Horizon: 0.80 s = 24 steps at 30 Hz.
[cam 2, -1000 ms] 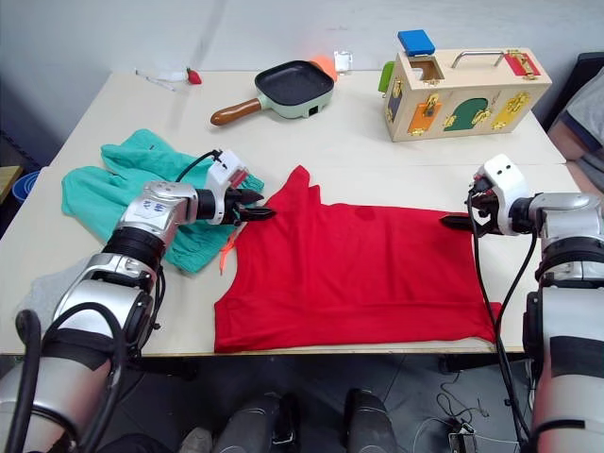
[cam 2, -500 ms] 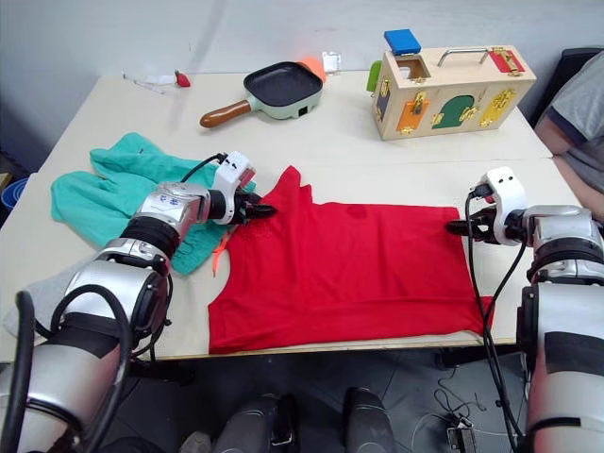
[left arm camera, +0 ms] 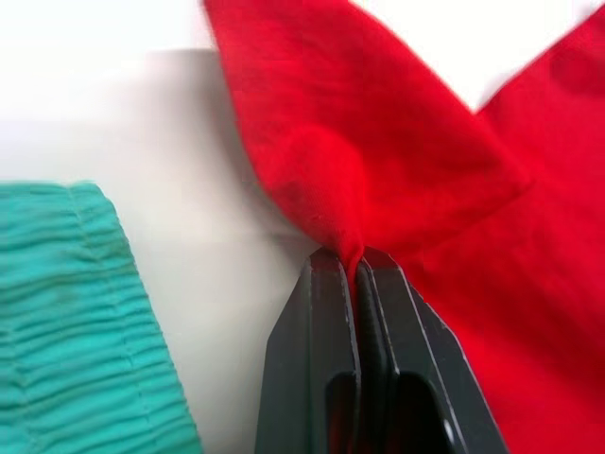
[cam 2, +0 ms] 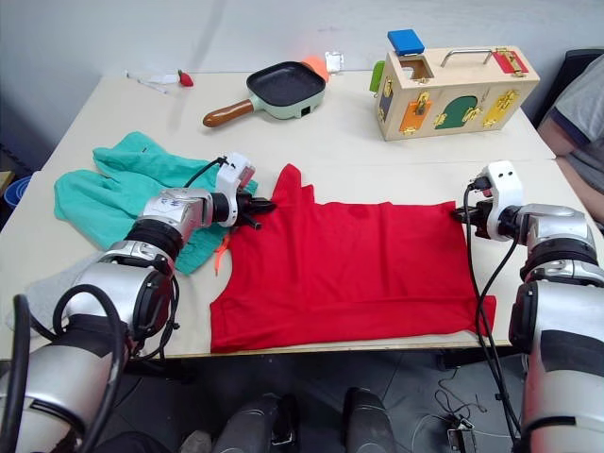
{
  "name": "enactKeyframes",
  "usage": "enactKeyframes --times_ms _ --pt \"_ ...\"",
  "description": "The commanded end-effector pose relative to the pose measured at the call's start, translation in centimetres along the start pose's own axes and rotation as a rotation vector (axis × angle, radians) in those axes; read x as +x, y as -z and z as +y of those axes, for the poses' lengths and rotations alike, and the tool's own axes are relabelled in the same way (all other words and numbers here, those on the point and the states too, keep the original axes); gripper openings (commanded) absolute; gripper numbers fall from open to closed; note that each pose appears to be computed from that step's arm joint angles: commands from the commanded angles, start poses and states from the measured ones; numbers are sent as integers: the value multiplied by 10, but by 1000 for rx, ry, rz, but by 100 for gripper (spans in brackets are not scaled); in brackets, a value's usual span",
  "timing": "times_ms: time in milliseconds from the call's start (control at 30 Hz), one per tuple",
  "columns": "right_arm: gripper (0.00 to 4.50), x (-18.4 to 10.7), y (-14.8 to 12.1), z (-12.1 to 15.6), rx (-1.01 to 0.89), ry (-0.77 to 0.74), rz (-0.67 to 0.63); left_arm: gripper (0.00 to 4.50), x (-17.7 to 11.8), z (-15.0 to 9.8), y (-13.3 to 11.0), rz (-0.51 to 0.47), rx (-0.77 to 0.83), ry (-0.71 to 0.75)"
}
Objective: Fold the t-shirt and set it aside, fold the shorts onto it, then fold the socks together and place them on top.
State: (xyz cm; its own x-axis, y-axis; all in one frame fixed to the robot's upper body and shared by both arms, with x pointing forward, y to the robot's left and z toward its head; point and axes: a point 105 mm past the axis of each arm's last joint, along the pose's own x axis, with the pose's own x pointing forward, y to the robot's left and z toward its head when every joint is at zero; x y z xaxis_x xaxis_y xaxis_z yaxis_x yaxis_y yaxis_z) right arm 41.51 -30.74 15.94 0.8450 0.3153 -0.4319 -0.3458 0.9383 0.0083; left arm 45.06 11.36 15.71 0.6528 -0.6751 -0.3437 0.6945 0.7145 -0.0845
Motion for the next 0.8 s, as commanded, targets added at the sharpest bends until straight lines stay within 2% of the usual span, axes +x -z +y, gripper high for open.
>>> enactKeyframes --times_ms 33,233,600,667,800 --pt "2 -15 -20 -9 -7 3 -88 0 -8 0 -24 -95 17 29" --pt "2 -31 -24 -14 9 -34 -113 0 -20 -2 -32 -105 64 100" --pt "2 -51 -6 -27 59 -51 -105 0 -27 -3 -17 -2 178 153" --pt "2 -54 -4 -28 76 -61 -105 0 -28 -3 -18 -8 188 149" --pt "2 -57 11 -28 94 -80 -68 0 -30 -3 -12 23 213 163"
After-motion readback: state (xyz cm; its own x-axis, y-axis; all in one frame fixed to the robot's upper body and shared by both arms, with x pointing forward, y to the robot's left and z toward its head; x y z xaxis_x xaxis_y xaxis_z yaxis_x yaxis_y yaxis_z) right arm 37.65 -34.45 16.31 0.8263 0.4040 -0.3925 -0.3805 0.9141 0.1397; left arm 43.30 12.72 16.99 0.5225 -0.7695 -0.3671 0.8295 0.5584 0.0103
